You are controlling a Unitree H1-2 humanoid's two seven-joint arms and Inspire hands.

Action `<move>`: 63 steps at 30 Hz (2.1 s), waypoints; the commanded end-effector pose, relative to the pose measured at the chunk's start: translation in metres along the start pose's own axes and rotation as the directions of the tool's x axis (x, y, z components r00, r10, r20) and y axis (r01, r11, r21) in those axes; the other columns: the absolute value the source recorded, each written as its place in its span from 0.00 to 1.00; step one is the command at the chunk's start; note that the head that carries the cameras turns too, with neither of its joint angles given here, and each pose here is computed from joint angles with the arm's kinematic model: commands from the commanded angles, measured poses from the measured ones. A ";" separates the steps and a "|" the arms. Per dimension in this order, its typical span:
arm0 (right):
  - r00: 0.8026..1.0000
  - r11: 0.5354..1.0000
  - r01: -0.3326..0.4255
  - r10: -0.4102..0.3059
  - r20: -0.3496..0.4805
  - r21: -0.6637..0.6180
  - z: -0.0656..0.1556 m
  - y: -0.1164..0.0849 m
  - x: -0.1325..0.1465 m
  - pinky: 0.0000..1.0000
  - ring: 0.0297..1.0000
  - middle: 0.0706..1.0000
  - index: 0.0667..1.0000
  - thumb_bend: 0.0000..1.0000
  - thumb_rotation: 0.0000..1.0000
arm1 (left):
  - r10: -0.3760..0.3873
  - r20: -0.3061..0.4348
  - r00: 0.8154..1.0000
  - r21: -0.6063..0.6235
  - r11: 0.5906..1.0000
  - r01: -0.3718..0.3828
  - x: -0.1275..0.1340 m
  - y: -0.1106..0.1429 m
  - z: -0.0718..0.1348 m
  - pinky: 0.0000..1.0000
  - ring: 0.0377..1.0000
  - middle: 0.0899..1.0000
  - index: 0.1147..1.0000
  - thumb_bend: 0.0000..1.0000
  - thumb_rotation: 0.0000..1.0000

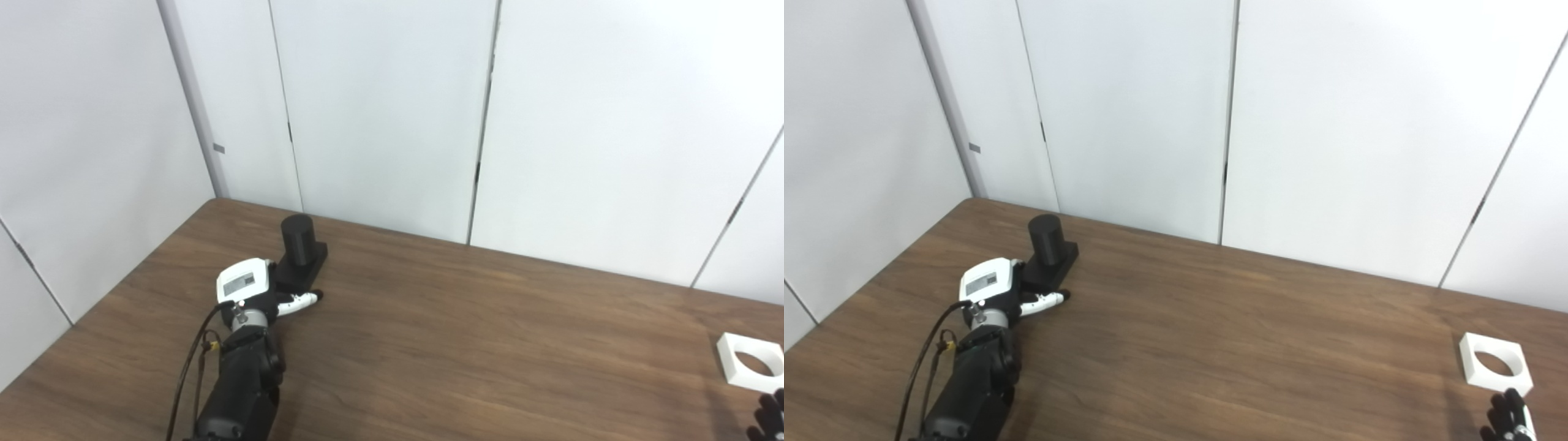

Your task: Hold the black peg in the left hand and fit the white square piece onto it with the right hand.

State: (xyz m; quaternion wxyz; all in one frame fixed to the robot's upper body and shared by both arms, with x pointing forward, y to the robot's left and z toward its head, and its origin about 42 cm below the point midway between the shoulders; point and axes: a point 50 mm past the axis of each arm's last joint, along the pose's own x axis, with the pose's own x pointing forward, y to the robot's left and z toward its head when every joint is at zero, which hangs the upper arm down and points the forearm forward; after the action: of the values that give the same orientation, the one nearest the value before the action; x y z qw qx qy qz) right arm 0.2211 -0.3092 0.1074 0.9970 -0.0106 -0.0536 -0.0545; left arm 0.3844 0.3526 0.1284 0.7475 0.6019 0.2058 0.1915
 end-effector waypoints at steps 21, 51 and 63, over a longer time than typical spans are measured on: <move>0.999 0.998 0.005 -0.002 -0.054 0.057 -0.012 0.012 -0.018 1.00 1.00 1.00 1.00 0.64 0.96 | 0.102 -0.010 0.995 0.024 0.995 -0.102 0.022 0.023 0.014 0.79 0.84 0.82 0.74 0.72 0.82; 0.999 0.999 -0.006 0.008 -0.053 0.040 -0.005 0.012 -0.018 1.00 1.00 1.00 1.00 0.53 0.98 | 0.145 0.042 0.989 -0.131 0.982 -0.138 0.016 0.026 0.009 0.70 0.77 0.71 0.42 0.52 0.06; 0.998 0.999 -0.003 0.006 -0.067 0.041 0.002 0.018 -0.018 1.00 1.00 0.99 1.00 0.54 0.97 | 0.114 0.176 0.978 -0.223 0.972 -0.073 -0.004 0.028 0.014 0.63 0.73 0.69 0.42 0.51 0.05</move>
State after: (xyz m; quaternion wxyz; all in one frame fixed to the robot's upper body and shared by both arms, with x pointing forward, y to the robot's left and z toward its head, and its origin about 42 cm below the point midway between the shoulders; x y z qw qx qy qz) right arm 0.2108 -0.2981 0.1078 0.9988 -0.0026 -0.0225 -0.0444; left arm 0.3802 0.3501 0.1376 0.8062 0.5443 0.1205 0.1981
